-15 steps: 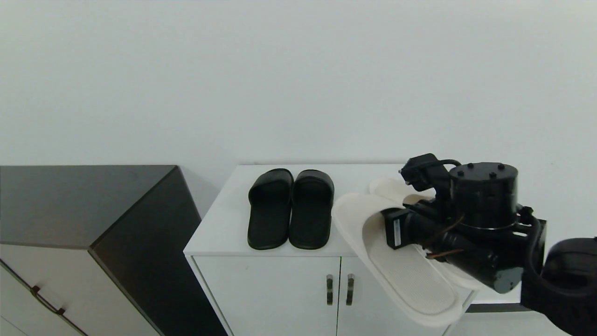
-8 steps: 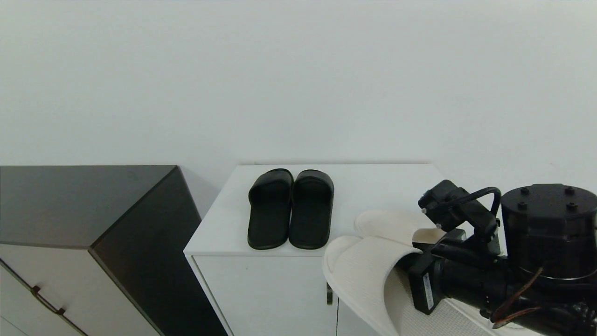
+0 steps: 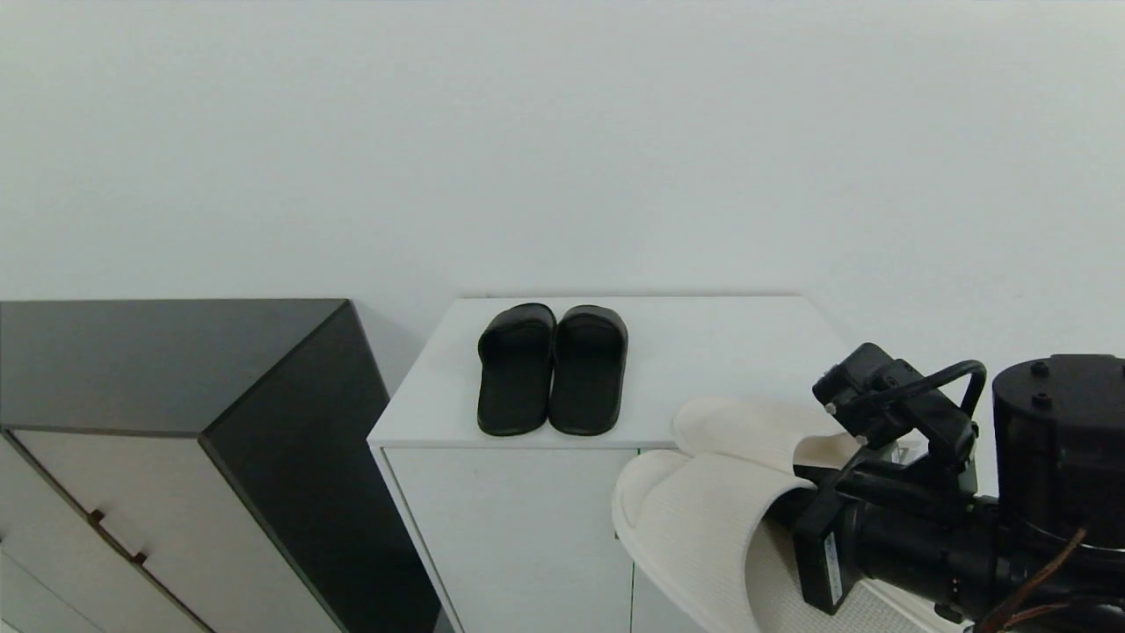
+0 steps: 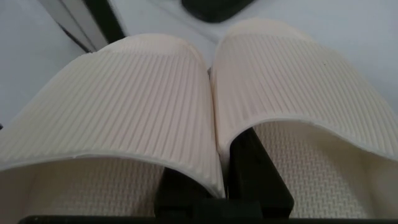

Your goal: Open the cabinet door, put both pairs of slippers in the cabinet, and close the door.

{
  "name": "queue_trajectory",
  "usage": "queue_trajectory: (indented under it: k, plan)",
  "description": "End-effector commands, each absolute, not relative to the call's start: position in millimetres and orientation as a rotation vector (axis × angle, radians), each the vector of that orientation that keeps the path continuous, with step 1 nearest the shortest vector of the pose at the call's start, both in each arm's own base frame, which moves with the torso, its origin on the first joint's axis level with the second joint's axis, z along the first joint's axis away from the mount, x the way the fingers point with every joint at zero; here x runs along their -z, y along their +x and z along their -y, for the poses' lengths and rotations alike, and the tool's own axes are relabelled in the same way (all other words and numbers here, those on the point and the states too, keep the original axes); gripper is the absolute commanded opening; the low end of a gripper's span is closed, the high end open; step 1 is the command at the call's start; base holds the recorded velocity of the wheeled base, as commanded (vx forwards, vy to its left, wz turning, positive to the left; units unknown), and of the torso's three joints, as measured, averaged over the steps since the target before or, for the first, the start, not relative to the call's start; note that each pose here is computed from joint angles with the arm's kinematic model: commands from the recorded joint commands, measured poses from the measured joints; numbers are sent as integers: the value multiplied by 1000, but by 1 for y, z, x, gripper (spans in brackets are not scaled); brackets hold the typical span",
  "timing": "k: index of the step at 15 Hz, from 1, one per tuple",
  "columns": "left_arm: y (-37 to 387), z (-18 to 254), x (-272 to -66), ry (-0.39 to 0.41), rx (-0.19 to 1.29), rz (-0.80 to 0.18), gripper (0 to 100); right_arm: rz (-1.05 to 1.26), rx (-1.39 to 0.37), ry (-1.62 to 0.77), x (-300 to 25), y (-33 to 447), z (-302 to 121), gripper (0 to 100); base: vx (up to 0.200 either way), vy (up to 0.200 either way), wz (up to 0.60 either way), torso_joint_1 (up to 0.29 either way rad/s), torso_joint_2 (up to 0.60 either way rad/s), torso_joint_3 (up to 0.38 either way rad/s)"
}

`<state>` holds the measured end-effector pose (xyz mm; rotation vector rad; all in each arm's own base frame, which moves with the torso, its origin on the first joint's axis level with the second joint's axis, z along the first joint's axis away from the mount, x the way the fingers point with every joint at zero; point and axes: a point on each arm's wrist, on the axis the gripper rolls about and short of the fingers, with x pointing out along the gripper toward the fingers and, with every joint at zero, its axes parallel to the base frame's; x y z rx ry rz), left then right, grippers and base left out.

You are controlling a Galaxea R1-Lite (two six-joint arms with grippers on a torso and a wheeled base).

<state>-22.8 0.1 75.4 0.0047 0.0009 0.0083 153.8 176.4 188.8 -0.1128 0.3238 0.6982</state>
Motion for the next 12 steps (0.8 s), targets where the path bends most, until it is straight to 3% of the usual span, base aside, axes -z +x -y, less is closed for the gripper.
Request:
queue_trajectory:
  k: [1,9,12]
  plan:
    - [-23,0,-75,5,-9,-3,0,-321,-699,-109,-189,153,-175,0,0,0,0,0,0,0]
    - [-23,0,-75,5,-8,-3,0,-324,-746,-105,-189,147,-171,0,0,0,0,0,0,0]
    - [-23,0,-75,6,-9,-3,0,-330,-747,-108,-187,147,-170,0,0,-200,0,2,4,4]
